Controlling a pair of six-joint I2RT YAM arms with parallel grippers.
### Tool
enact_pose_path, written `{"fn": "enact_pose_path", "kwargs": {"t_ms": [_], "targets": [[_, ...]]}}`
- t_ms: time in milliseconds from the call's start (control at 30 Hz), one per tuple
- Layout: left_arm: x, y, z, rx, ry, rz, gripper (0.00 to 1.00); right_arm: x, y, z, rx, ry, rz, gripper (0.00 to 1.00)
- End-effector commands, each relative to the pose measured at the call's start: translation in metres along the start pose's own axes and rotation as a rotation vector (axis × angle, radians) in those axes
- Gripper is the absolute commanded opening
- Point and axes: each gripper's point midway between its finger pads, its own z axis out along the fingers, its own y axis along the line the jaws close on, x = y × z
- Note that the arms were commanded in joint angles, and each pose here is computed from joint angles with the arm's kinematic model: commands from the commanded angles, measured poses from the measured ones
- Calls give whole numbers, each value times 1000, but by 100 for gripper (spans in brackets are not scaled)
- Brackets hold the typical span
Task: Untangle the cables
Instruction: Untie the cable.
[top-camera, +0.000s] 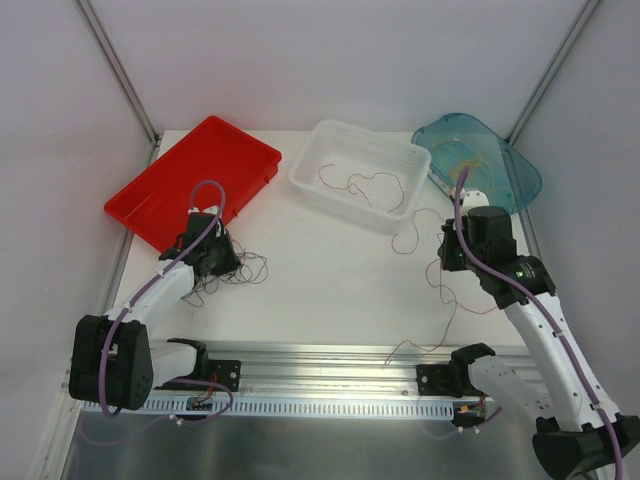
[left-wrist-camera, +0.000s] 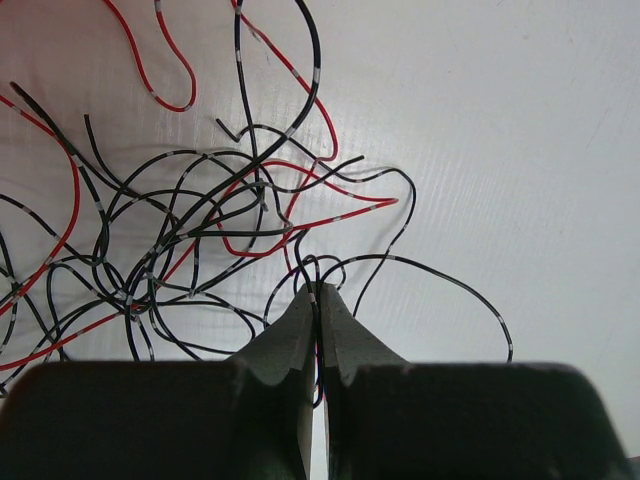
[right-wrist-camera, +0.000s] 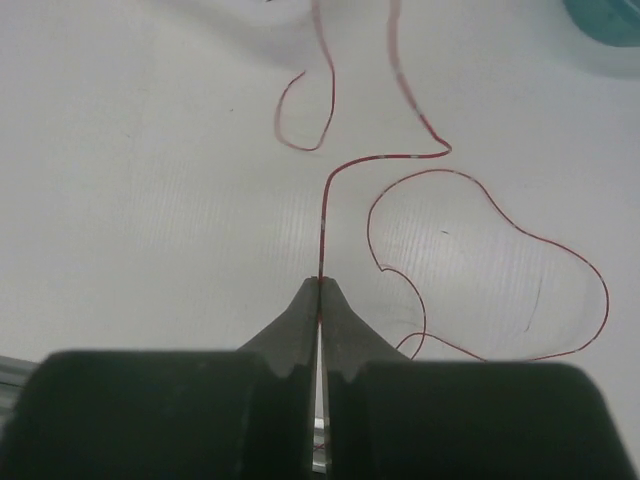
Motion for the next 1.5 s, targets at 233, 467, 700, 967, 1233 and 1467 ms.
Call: {"fn": "enact_pose_path", "kwargs": {"t_ms": [233,467,700,967,1233,1467], "targets": [[-4,-17,-12,91,4,-6,12,17,-3,5,22,94,143,2],[-16,-44,-47,238,-58,96,47,76,-14,31,150,289,289,28],[-31,-71,-97,396,-211,265,80,97,-37,38,321,361,320,89],[-28,-62,-102,380,-278,373,83,115,-39,60,365,432,411,97],[-23,-60,-97,381,-254,371,83,124,-47,88,313,464,471,97],[-22,-61,-96,389,-243,371,83,137,-29,101,167,544,516,97]]}}
